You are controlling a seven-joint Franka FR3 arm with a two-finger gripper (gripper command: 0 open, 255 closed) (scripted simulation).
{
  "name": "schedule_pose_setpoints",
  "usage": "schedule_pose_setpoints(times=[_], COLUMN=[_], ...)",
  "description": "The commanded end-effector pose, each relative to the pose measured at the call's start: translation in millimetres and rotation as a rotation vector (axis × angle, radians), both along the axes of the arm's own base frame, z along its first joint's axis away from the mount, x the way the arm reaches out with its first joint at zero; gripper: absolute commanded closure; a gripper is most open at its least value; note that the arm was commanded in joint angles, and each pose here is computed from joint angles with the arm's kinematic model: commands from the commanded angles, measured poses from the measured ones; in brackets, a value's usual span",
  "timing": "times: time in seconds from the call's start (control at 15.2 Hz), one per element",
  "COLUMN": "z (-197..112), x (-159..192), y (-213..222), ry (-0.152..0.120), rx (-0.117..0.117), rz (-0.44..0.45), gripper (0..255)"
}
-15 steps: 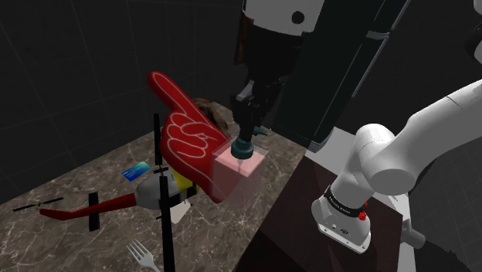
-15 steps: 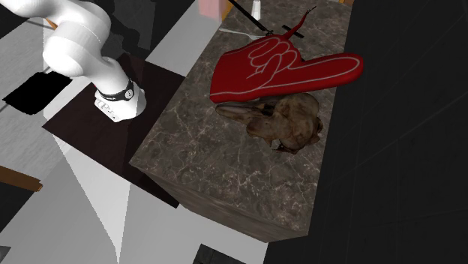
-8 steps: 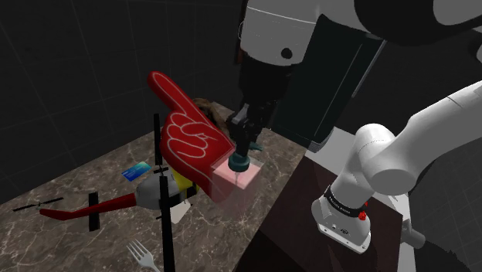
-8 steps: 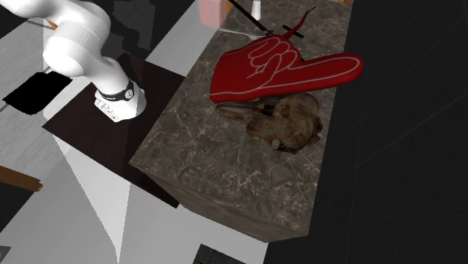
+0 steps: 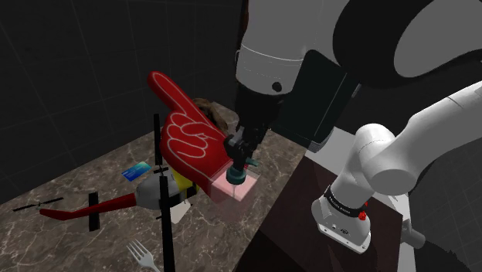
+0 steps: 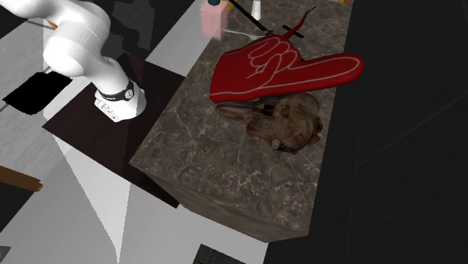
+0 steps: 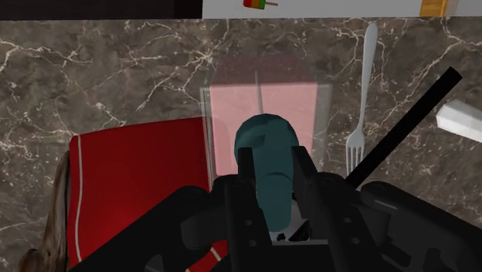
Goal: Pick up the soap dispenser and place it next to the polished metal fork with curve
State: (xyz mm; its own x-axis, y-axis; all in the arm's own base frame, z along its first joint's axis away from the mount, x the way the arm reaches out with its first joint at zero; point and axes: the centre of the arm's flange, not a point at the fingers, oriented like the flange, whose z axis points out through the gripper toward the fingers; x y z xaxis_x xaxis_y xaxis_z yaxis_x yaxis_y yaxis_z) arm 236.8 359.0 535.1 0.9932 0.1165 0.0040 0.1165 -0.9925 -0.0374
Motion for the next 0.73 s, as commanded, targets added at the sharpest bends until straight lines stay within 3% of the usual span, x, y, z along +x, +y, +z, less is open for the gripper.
schedule_pose_setpoints(times=[0.0,0.66], z=[-11.0,-63.8], x=[-0.2,-0.2], y=[0.4,0.4], ry=[-0.001,-0.001], rx=[0.000,0.000], rz=[0.000,0.000], gripper=[255,255])
